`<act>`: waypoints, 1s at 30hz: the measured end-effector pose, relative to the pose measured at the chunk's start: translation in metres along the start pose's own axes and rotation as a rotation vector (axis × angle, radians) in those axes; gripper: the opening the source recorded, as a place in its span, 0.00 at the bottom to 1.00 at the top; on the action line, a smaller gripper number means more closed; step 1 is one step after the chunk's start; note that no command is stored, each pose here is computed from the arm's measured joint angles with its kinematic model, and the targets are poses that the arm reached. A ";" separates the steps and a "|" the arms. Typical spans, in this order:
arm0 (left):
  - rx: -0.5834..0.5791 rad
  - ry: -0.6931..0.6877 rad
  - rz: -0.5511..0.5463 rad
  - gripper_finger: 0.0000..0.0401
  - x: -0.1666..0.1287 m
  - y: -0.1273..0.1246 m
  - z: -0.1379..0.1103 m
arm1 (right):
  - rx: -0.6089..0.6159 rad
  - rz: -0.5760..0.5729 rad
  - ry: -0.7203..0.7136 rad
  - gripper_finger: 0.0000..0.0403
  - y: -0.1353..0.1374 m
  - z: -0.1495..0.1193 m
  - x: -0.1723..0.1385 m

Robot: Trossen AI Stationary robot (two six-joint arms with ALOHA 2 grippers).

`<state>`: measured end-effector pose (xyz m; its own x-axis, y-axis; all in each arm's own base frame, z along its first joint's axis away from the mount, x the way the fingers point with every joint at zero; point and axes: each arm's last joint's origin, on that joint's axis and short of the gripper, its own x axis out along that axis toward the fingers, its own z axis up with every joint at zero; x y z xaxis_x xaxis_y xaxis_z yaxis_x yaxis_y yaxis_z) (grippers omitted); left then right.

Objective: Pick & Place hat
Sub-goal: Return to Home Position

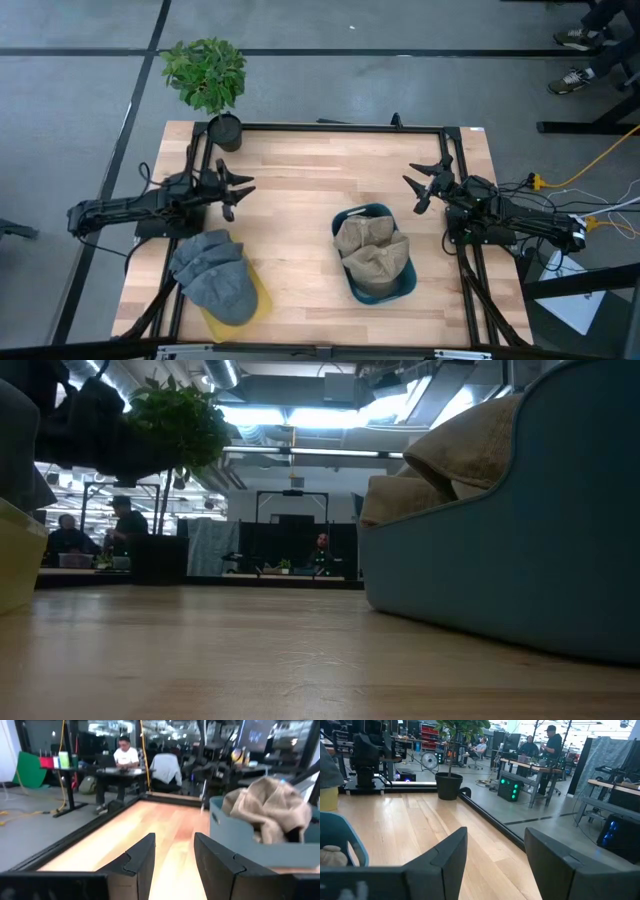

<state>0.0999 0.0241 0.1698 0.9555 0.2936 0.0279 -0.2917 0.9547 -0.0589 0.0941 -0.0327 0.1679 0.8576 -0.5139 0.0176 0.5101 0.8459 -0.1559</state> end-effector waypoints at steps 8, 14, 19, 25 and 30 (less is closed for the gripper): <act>0.012 0.088 0.021 0.33 0.000 0.001 -0.008 | -0.004 0.000 0.000 0.49 0.000 0.000 0.000; 0.024 0.106 -0.002 0.33 0.001 0.000 -0.010 | -0.005 0.000 0.000 0.49 0.000 0.000 0.000; 0.013 0.124 0.004 0.33 0.002 0.001 -0.012 | -0.005 0.000 0.000 0.49 0.000 0.000 0.000; 0.003 0.124 0.007 0.33 0.002 0.001 -0.012 | -0.003 0.000 0.000 0.49 0.000 0.000 0.000; 0.002 0.123 0.008 0.33 0.002 0.001 -0.012 | -0.002 0.001 0.000 0.49 0.000 0.000 0.000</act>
<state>0.1019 0.0246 0.1583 0.9514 0.2929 -0.0955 -0.2990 0.9526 -0.0563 0.0941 -0.0327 0.1679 0.8580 -0.5134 0.0174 0.5094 0.8459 -0.1580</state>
